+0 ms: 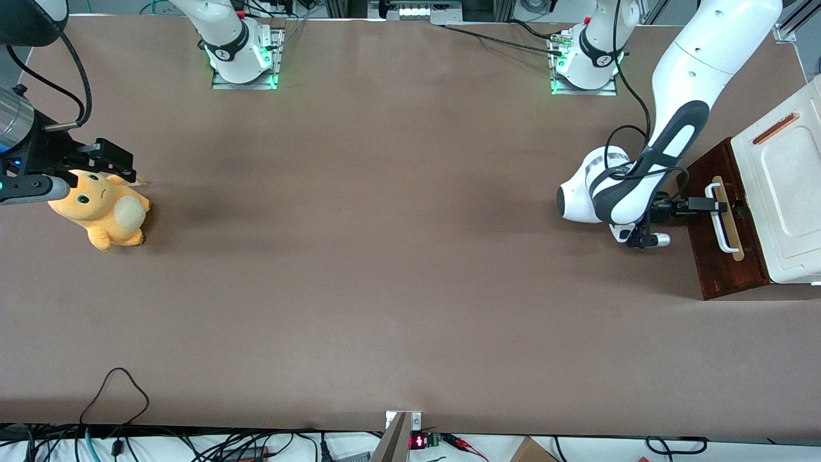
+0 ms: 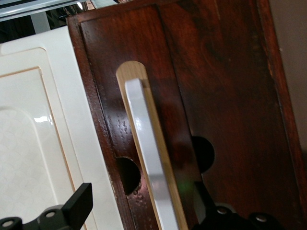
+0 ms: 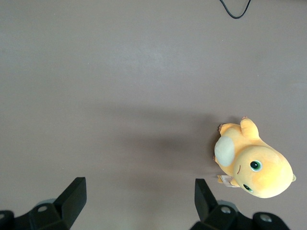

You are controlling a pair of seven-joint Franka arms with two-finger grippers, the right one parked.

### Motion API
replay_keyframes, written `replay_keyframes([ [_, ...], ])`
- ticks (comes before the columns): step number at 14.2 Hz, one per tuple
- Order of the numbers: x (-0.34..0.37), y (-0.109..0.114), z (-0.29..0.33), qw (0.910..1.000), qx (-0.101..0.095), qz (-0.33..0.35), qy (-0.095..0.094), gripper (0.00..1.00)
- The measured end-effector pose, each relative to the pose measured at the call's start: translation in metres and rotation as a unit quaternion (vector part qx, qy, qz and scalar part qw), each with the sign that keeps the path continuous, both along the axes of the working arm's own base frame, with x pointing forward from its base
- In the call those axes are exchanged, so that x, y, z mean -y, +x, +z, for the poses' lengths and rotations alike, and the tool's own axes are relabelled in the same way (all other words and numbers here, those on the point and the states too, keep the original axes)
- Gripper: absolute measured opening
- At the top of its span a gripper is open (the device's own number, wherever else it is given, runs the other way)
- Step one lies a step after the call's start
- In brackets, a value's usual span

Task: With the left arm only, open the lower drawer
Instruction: 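Lower the open left gripper around the white bar handle, then close the left gripper on the white handle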

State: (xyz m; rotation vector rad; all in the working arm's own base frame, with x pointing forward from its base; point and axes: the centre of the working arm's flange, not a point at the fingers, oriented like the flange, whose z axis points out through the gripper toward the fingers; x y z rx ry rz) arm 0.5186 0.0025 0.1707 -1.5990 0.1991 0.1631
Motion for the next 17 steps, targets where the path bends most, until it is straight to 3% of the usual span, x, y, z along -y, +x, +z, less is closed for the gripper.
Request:
replay_keyframes([
  [4, 0.0, 0.007, 0.0, 0.9998, 0.006, -0.019, 0.008, 0.86],
  [5, -0.001, 0.008, -0.002, 0.9996, 0.006, -0.024, 0.01, 0.79],
  [6, -0.001, 0.008, -0.004, 0.9996, 0.005, -0.026, 0.011, 0.66],
  [10, -0.004, -0.002, -0.016, 0.9989, 0.034, -0.018, 0.026, 0.66],
  [15, -0.007, -0.012, -0.024, 0.9977, 0.051, -0.014, 0.042, 0.64],
  [17, -0.009, -0.012, -0.023, 0.9975, 0.054, -0.014, 0.044, 0.58],
])
